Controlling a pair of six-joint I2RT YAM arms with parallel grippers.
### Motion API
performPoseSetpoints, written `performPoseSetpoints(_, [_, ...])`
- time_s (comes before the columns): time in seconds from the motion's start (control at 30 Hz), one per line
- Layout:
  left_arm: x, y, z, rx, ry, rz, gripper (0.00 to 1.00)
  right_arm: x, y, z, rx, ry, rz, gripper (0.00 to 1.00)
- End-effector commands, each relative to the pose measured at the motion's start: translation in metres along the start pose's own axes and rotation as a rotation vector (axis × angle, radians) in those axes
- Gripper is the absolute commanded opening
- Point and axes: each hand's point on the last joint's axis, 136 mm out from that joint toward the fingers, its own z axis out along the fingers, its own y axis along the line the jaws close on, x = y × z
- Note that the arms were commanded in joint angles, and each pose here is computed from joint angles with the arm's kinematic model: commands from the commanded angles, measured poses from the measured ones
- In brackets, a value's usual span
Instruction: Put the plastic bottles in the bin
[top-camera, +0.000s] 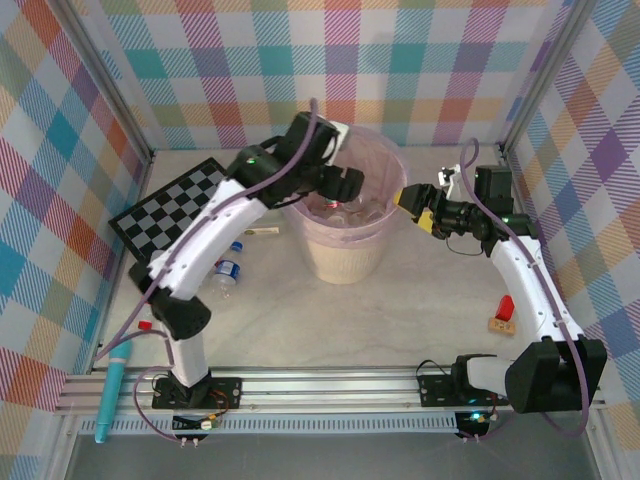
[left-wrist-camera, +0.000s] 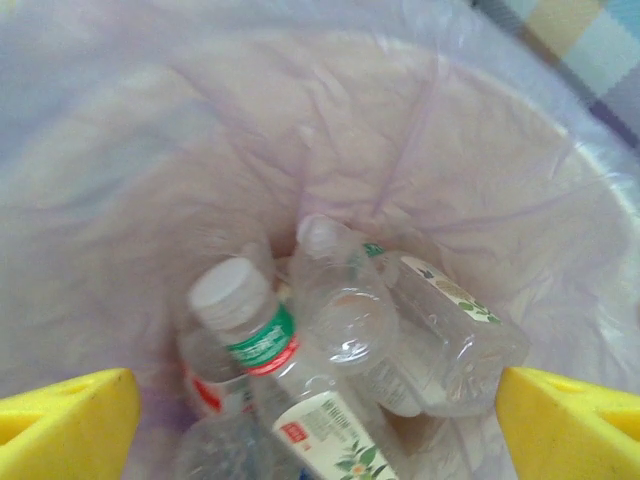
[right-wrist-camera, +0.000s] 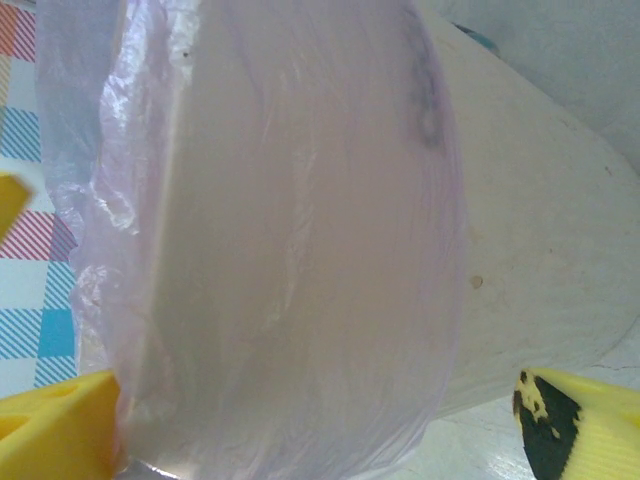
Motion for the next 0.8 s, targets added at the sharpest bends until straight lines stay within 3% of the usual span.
performPoseSetpoints(0.0, [-0.003,0.053,-0.063,-0.150,-0.076,-0.019,0.91,-0.005,0.006,-0.002,0.008,-0.008,-0.046,0.97])
performPoseSetpoints(0.13, [0.043,0.146,-0.092,-0.367,-0.032,-0.184,0.92,-0.004,0.005,-0.002,0.015,-0.002,-0.050,0.97])
performPoseSetpoints(0.23, [0.103,0.223,-0.118,-0.543,0.000,-0.401,0.92,-0.004,0.005,-0.002,0.018,0.007,-0.059,0.97])
performPoseSetpoints(0.33, [0.165,0.270,-0.127,-0.642,0.044,-0.589,0.92,-0.003,0.006,-0.002,0.020,0.024,-0.064,0.97])
performPoseSetpoints(0.5, [0.250,0.321,-0.127,-0.859,0.173,-0.725,0.98,-0.007,0.010,-0.002,0.020,0.029,-0.086,0.97])
performPoseSetpoints(0.6, [0.287,0.337,-0.119,-0.857,0.229,-0.833,1.00,-0.010,0.011,-0.001,0.014,0.034,-0.086,0.97])
performPoseSetpoints(0.77, [0.329,0.355,-0.099,-0.837,0.348,-0.889,1.00,-0.013,0.011,0.003,0.013,0.057,-0.075,0.97])
